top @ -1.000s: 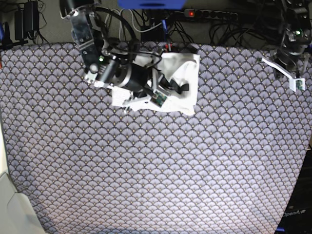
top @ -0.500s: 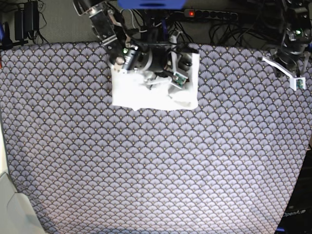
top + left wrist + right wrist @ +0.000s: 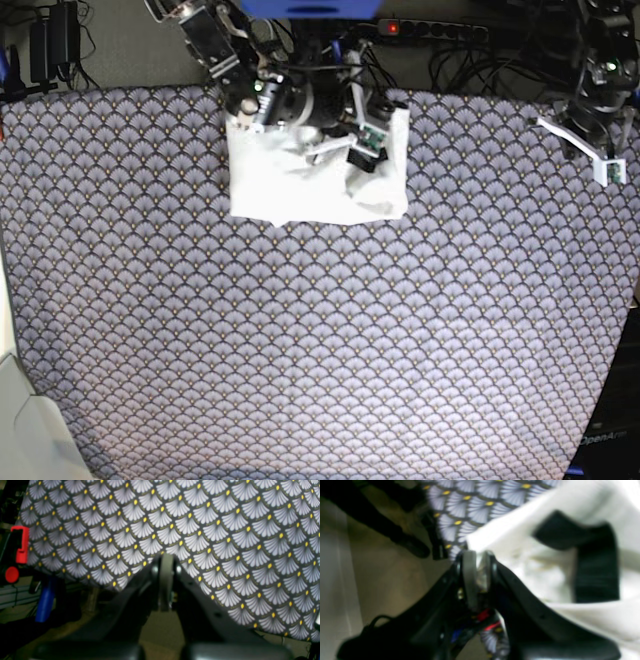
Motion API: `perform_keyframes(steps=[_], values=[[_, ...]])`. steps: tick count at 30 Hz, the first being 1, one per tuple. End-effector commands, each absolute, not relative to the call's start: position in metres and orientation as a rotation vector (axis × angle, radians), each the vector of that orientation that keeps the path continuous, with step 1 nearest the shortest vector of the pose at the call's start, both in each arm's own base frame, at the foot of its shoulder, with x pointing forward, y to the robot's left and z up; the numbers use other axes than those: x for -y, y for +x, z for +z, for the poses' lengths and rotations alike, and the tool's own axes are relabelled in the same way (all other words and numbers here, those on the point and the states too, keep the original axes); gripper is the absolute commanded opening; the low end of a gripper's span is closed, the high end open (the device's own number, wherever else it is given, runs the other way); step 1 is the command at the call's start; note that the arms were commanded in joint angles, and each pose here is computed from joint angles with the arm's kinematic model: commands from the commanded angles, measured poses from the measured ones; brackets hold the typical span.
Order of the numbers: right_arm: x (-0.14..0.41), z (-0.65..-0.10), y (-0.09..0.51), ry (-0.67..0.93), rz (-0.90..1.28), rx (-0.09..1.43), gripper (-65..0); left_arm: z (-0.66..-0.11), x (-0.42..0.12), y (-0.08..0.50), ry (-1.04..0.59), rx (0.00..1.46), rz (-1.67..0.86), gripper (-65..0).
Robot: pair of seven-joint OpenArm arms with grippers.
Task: Fold the T-shirt properly
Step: 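Tuck the loose fabric into the stack with the right gripper, then withdraw both grippers away from the folded shirt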
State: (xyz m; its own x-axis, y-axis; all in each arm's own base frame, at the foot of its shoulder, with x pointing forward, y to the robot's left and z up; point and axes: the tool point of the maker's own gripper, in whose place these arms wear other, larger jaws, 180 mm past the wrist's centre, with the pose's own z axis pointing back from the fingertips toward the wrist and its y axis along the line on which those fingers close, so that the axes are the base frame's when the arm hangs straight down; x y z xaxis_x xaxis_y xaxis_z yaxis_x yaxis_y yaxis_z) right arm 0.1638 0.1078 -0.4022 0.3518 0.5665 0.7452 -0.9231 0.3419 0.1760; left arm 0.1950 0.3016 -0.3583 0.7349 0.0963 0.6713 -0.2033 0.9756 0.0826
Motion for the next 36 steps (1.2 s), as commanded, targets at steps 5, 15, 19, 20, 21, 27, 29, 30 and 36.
perform_keyframes(steps=[5, 15, 19, 20, 21, 27, 29, 30, 36], values=[[-0.122, -0.325, 0.173, 0.713, 1.082, 0.884, -59.1, -0.349, -0.305, 0.200, 0.168, 0.763, 0.155, -64.6], [-0.013, -0.327, 0.251, 0.387, 0.942, 0.935, -59.1, -0.350, -0.306, 0.198, 0.170, 0.758, 0.155, -64.6], [0.020, -0.332, 0.269, 0.316, 0.873, 0.928, -59.1, -0.350, -0.304, 0.199, 0.166, 0.759, 0.155, -64.6], [0.028, -0.339, 0.270, 0.307, 0.848, 0.909, -59.1, -0.350, -0.304, 0.199, 0.166, 0.759, 0.155, -64.6], [0.033, -0.346, 0.270, 0.305, 0.824, 0.891, -59.1, -0.350, -0.304, 0.199, 0.166, 0.759, 0.155, -64.6], [0.037, -0.389, 0.248, 0.385, 0.743, 0.814, -59.2, -0.350, -0.304, 0.198, 0.166, 0.756, 0.155, -64.6], [0.038, -0.399, 0.241, 0.404, 0.726, 0.795, -59.2, -0.351, -0.304, 0.198, 0.166, 0.755, 0.155, -64.6], [0.038, -0.403, 0.239, 0.409, 0.720, 0.786, -59.2, -0.351, -0.304, 0.198, 0.166, 0.755, 0.155, -64.6], [0.042, -0.380, 0.237, 0.383, 0.722, 0.847, -59.2, -0.350, -0.304, 0.198, 0.167, 0.758, 0.154, -64.6]])
